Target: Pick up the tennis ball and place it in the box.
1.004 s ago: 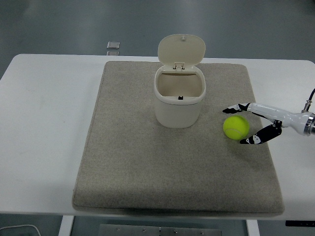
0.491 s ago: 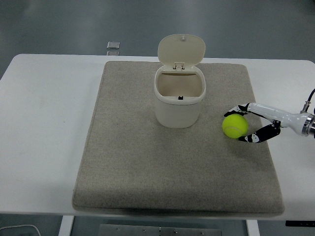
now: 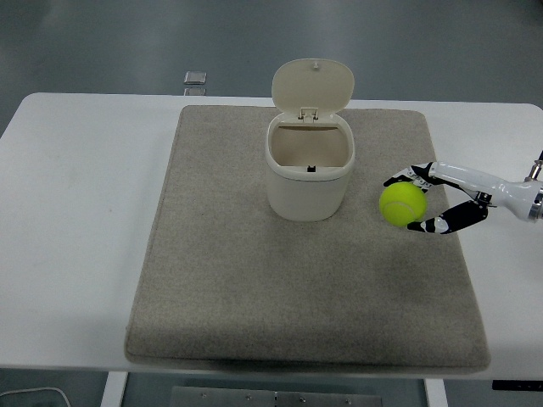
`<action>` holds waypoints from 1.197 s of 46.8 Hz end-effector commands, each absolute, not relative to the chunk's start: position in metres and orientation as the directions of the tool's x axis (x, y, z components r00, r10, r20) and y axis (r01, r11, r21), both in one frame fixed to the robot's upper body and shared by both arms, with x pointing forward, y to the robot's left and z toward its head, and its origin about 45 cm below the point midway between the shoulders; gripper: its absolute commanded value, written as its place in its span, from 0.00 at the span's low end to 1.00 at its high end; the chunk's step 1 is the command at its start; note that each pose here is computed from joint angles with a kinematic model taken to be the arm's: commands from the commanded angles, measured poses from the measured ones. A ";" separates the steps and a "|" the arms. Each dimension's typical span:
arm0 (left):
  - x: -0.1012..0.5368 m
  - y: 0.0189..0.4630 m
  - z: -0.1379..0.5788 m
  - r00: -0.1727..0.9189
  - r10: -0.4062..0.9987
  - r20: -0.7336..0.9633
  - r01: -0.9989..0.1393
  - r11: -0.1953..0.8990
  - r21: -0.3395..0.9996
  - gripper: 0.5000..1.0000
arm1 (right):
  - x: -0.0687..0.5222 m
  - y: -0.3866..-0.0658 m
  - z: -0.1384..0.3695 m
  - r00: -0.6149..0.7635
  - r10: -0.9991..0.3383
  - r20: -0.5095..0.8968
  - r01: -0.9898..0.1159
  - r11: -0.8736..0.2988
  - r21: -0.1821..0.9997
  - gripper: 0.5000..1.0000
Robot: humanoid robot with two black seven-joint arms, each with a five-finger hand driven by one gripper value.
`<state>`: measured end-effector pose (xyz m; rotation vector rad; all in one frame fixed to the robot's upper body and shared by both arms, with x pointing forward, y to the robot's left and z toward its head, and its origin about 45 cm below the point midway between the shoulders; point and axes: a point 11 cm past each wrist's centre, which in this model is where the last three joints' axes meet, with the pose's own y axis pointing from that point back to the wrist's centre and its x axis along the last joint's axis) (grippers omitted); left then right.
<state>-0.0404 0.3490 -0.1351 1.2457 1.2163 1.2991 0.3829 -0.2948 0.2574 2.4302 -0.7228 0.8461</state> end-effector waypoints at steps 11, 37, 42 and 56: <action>-0.040 0.349 -0.135 -0.051 0.996 0.075 0.010 -0.075 0.997 0.98 | 0.387 -0.278 0.321 0.677 -0.341 0.652 -0.549 -0.825 0.138 0.00; -0.040 0.349 -0.135 -0.051 0.996 0.075 0.010 -0.075 0.997 0.98 | 0.403 -0.201 0.341 0.676 -0.334 0.657 -0.495 -0.866 0.069 0.00; -0.040 0.349 -0.135 -0.051 0.996 0.075 0.010 -0.075 0.997 0.98 | 0.409 -0.196 0.334 0.674 -0.350 0.650 -0.521 -0.850 0.082 0.00; -0.040 0.349 -0.135 -0.051 0.996 0.075 0.010 -0.075 0.997 0.98 | 0.417 -0.186 0.325 0.656 -0.388 0.647 -0.575 -0.812 0.096 0.00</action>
